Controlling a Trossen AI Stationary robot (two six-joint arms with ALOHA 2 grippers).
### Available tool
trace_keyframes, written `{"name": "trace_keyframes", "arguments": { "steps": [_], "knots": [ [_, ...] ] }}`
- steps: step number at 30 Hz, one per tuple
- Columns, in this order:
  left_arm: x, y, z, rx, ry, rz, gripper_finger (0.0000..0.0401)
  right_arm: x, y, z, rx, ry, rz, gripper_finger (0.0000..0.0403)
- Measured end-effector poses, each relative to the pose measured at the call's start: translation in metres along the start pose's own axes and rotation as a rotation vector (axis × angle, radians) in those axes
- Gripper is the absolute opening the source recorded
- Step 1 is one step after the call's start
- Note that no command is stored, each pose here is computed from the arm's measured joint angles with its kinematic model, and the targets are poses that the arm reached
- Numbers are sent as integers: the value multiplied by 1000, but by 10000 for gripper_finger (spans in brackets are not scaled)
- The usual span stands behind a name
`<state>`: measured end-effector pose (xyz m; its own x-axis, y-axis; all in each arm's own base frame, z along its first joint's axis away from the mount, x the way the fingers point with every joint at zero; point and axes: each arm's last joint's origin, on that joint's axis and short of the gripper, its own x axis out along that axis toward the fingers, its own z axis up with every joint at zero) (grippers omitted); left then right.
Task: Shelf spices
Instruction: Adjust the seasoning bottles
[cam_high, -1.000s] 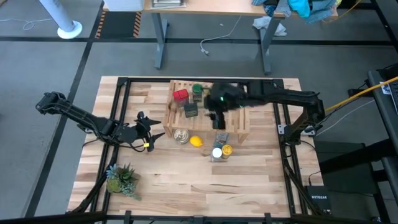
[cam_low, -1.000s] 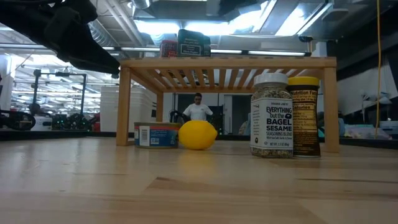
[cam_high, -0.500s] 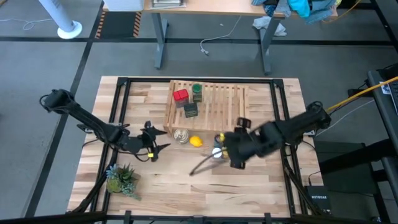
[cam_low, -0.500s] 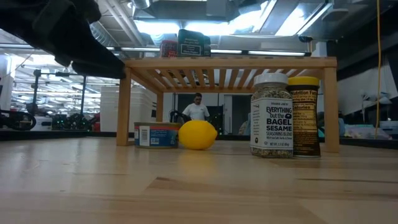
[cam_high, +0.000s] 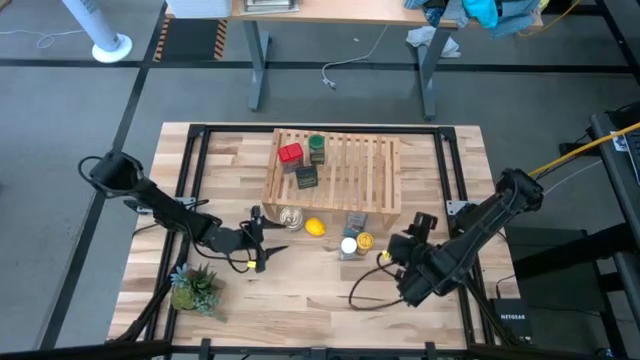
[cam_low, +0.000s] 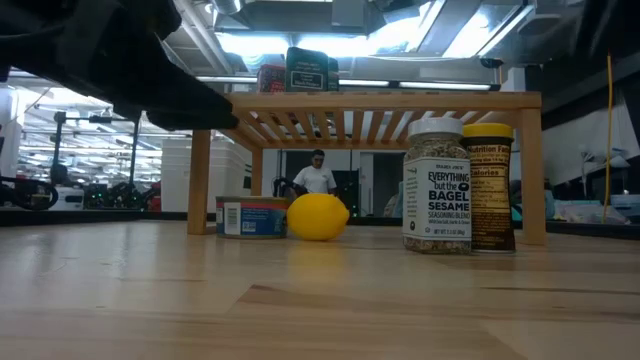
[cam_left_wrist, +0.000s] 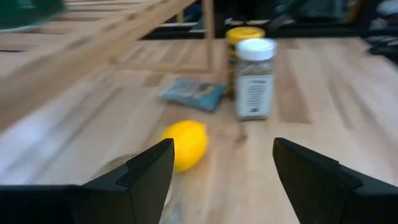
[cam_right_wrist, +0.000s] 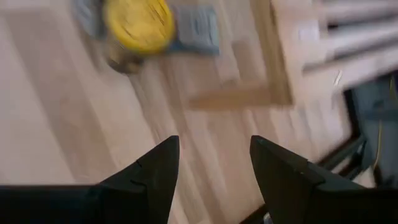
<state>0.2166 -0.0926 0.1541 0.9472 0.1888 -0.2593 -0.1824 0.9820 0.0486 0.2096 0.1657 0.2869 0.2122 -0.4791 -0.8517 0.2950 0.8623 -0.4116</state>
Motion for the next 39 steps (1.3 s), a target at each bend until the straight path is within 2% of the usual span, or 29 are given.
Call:
{"name": "trace_keyframes", "arguments": {
  "steps": [4, 11, 17, 24, 31, 39],
  "knots": [
    [5, -5, -2, -23, -24, -51, 266, 30, -1, -20, 83, 30, -17, 190],
    [25, -12, -10, -27, 19, -23, 266, 63, 3, -41, 130, -10, 57, 164],
    [57, -28, -17, 34, 61, 0, 266, 80, 9, -48, 146, -23, 81, 160],
    [101, -40, -19, 109, 77, 32, 266, 89, 12, -52, 155, -31, 96, 160],
    [134, -46, -10, 128, 60, -73, 266, 90, 13, -52, 162, -53, 96, 160],
    [159, -40, -8, 117, 58, -110, 266, 90, 16, -49, 138, -82, 125, 160]
  ]
}}
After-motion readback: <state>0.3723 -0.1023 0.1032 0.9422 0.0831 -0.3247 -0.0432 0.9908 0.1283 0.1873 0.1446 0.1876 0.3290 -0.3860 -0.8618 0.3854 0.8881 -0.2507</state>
